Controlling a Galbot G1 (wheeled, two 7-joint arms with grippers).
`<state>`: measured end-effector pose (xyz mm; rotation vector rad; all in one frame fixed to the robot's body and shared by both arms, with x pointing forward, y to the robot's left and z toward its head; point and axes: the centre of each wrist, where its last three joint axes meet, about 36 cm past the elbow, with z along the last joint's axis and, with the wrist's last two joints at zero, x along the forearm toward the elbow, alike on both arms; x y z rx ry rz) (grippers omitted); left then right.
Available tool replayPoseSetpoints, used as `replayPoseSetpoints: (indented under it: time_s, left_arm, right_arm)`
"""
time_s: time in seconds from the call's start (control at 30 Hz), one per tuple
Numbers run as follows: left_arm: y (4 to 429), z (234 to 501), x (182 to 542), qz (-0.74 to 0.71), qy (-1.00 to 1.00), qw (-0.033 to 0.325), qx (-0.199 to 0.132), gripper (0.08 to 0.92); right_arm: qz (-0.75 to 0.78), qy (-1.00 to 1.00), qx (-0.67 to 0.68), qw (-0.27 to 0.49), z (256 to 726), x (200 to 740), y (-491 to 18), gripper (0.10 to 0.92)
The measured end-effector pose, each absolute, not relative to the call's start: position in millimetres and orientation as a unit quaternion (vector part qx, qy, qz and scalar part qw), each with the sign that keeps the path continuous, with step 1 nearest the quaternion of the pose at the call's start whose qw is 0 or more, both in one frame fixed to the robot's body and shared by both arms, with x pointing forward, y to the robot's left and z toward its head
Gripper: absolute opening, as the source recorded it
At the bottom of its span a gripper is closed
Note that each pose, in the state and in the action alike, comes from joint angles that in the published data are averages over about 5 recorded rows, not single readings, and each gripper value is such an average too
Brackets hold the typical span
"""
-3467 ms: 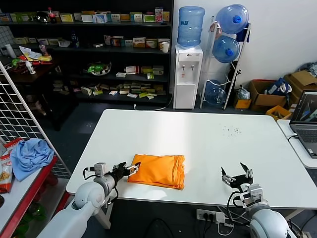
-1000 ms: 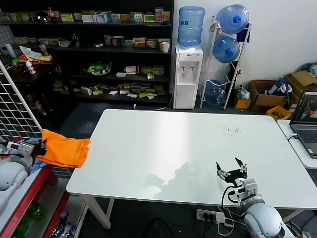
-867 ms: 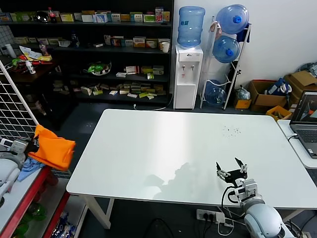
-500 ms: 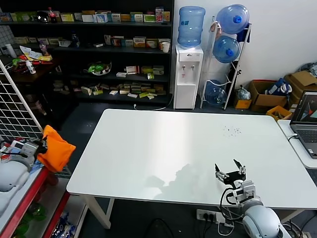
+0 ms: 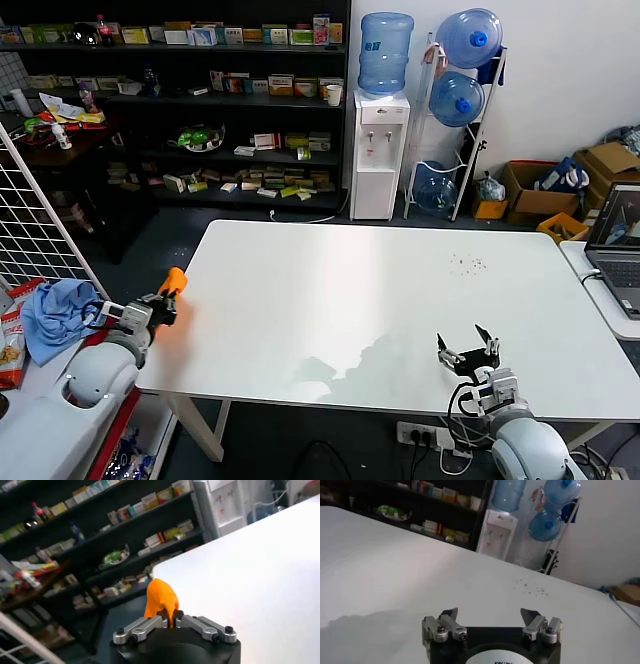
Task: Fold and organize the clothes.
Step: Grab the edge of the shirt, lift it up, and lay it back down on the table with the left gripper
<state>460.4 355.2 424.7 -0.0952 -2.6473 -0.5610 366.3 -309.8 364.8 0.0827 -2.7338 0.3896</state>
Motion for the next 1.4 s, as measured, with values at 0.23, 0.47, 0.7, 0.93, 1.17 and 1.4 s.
replayPoseSetpoints:
  time_s: [0.23,0.47,0.7,0.93,1.17,1.4]
  left_arm:
    - [292,420,452,-0.119,-0.967,0.215,-0.065,0.133]
    - [233,403,453,-0.047,-0.971,0.218,-0.087,0.133]
    - [161,384,458,0.016,-0.969,0.221,-0.105,0.133]
    - [91,372,462,0.070,-0.966,0.218,-0.117,0.133]
    - [46,361,468,0.114,-0.965,0.207,-0.117,0.143]
    - [16,354,464,0.179,-0.957,0.174,-0.144,0.311]
  right_arm:
    - [0.144,-0.971,0.027,0.188,367,364,-310,0.823]
    - [0.149,-0.971,0.023,0.186,369,361,-311,0.823]
    - [0.151,-0.971,0.019,0.185,369,359,-314,0.823]
    - [0.155,-0.971,0.012,0.184,370,359,-321,0.823]
    - [0.154,-0.971,0.004,0.184,370,361,-327,0.823]
    - [0.149,-0.972,0.000,0.182,370,365,-330,0.823]
